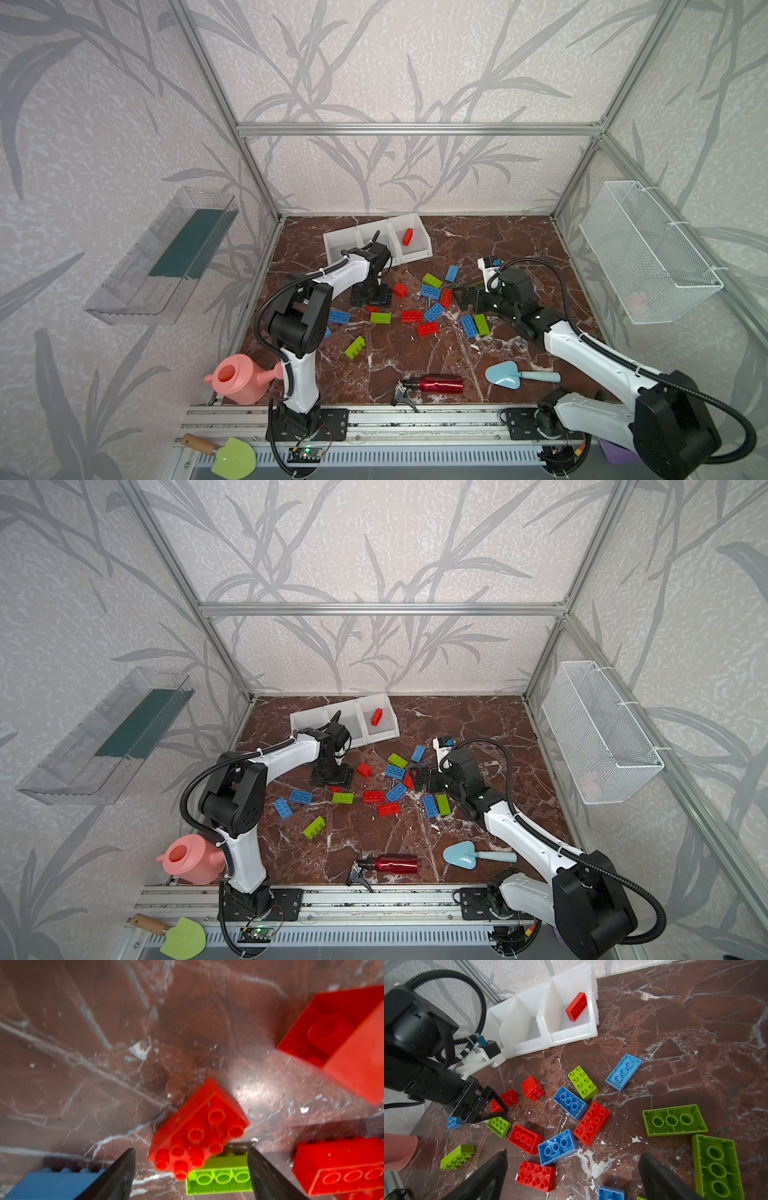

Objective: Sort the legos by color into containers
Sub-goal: 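Grasp a red 2x4 brick with the left gripper while the right gripper withdraws, then carry the red brick with the left gripper into the bin compartment and release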

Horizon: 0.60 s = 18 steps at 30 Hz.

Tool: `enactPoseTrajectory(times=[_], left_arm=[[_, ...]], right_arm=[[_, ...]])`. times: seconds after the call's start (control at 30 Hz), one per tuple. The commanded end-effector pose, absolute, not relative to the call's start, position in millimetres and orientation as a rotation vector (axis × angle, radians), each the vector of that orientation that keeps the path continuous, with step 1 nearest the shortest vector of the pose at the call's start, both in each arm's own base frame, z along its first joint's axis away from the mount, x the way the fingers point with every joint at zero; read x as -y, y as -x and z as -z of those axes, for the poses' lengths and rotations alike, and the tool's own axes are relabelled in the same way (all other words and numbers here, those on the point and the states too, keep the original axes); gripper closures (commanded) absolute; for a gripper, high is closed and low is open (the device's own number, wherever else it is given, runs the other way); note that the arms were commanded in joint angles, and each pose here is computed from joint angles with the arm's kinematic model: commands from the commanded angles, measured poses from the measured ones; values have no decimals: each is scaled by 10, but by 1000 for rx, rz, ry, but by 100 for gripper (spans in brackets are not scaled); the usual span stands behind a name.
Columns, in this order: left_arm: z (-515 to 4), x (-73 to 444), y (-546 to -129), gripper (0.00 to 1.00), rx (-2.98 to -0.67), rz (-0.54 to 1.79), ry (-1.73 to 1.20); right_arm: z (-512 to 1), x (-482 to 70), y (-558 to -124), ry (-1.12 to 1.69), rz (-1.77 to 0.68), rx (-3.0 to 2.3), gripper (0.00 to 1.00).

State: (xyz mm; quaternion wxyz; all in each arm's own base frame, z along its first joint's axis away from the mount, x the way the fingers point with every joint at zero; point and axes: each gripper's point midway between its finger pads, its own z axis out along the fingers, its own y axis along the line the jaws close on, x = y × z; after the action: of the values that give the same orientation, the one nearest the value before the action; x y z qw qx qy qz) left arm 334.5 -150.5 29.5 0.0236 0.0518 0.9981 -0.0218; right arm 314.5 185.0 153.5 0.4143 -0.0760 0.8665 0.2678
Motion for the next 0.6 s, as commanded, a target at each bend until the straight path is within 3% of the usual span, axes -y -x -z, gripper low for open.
enactPoseTrajectory(times=[0.0,0.13,0.57], left_arm=[[-304,1490,-3445,17,-3077,17,-156],[-256,1486,-3486,22,-3083,-4,-151],[-220,1465,-3463,55,-3085,-25,-141]], right_arm=[[-1508,-1857,-3164,194,-684,-2167,1],[-1486,-1878,-3170,194,-697,-2170,1],[-1446,-1916,-3174,192,-725,-2171,1]])
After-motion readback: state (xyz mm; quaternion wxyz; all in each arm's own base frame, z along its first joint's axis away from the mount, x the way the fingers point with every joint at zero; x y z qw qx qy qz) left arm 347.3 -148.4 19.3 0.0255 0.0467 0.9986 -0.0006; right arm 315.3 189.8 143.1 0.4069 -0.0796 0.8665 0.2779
